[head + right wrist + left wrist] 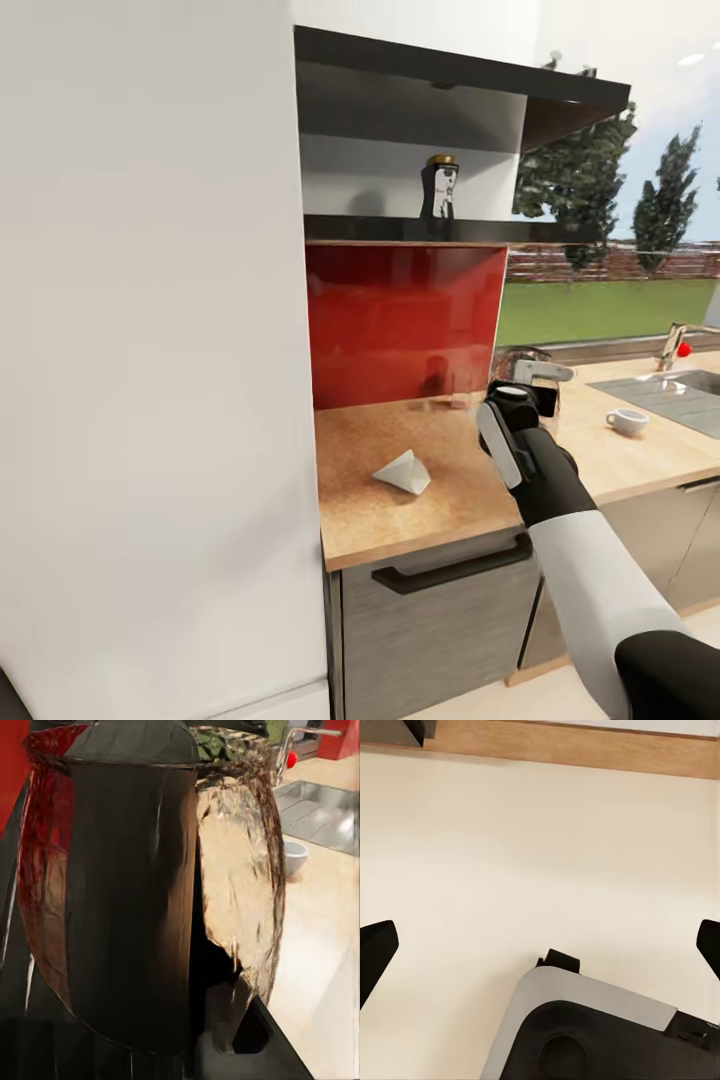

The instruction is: Set up a coffee station on the kitchen countertop: keep the coffee maker on the countertop, move the bottle of coffee from the kitchen shelf to the counter next to the coffee maker, place a paper coffee filter on top of the coffee maker, put the saucer next to the coffee maker with the coffee cup on the saucer, and place the electric kettle next to the coffee maker.

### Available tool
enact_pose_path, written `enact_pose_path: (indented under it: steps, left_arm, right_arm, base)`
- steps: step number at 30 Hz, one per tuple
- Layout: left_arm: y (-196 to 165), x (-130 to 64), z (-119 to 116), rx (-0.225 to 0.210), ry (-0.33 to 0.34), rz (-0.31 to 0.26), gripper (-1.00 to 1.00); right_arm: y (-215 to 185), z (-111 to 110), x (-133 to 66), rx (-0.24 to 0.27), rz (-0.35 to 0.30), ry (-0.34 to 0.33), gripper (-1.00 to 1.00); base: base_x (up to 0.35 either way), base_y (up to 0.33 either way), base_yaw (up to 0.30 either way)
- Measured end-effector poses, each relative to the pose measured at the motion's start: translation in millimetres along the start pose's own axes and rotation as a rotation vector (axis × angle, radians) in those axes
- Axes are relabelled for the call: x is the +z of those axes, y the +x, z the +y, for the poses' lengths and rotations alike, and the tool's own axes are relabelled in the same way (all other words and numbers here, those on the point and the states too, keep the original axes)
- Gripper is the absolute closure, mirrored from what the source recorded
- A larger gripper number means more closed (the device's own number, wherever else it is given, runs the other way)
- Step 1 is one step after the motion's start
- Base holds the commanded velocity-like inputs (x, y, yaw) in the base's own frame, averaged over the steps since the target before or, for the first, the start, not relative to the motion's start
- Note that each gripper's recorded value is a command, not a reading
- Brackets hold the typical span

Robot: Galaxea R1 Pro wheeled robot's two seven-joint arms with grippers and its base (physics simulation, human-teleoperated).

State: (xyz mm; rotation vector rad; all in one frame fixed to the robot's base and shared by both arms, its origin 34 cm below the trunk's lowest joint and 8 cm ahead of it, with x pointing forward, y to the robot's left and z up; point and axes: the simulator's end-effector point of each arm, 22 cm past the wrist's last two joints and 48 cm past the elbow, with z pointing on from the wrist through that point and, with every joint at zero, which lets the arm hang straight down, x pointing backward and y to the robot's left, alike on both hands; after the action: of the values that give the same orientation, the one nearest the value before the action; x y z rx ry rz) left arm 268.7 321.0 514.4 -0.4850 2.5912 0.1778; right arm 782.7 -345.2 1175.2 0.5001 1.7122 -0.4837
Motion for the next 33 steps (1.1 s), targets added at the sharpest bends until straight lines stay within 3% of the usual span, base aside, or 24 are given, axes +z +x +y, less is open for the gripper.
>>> enact_pose_path:
  steps: [7, 9, 10, 11, 15, 17, 22, 33]
  left_arm:
    - [-4.1, 0.5, -1.6, 0.000, 0.004, -0.011, -1.00]
    - [-5.3, 0.6, -2.1, -0.001, 0.005, -0.014, -1.00]
    - [-5.9, 0.7, -2.3, -0.001, 0.006, -0.015, -1.00]
    - [-6.5, 0.8, -2.5, -0.001, 0.007, -0.017, -1.00]
    - [-8.5, 0.9, -4.1, -0.004, 0.009, -0.023, -1.00]
    - [-9.6, 1.0, -4.6, -0.005, 0.010, -0.026, -1.00]
    - [-12.4, 1.1, -6.7, -0.008, 0.014, -0.034, -1.00]
    - [-18.2, 1.6, -8.8, -0.011, 0.019, -0.049, -1.00]
  right_arm:
    - [-14.8, -55.2, 17.2, -0.043, -0.022, 0.084, 1.00]
    - [-20.1, -78.8, 23.5, -0.065, -0.031, 0.126, 1.00]
    - [-22.2, -97.1, 33.5, -0.028, -0.031, 0.129, 1.00]
    - [-29.6, -122.6, 35.2, -0.089, -0.048, 0.199, 1.00]
    - [-38.7, -154.2, 45.7, -0.089, -0.060, 0.210, 1.00]
    - [-45.4, -180.7, 52.1, -0.110, -0.068, 0.235, 1.00]
    - [-59.3, -239.4, 63.4, -0.095, -0.074, 0.271, 1.00]
    - [-18.3, -298.3, 101.7, -0.037, 0.029, 0.255, 1.00]
  base:
    - [0.000, 0.000, 0.000]
    - [0.000, 0.000, 0.000]
    - [0.000, 0.000, 0.000]
    - [0.000, 0.000, 0.000]
    - [0.000, 0.000, 0.000]
    - [0.000, 0.000, 0.000]
    - [0.000, 0.000, 0.000]
    - [0.000, 0.000, 0.000]
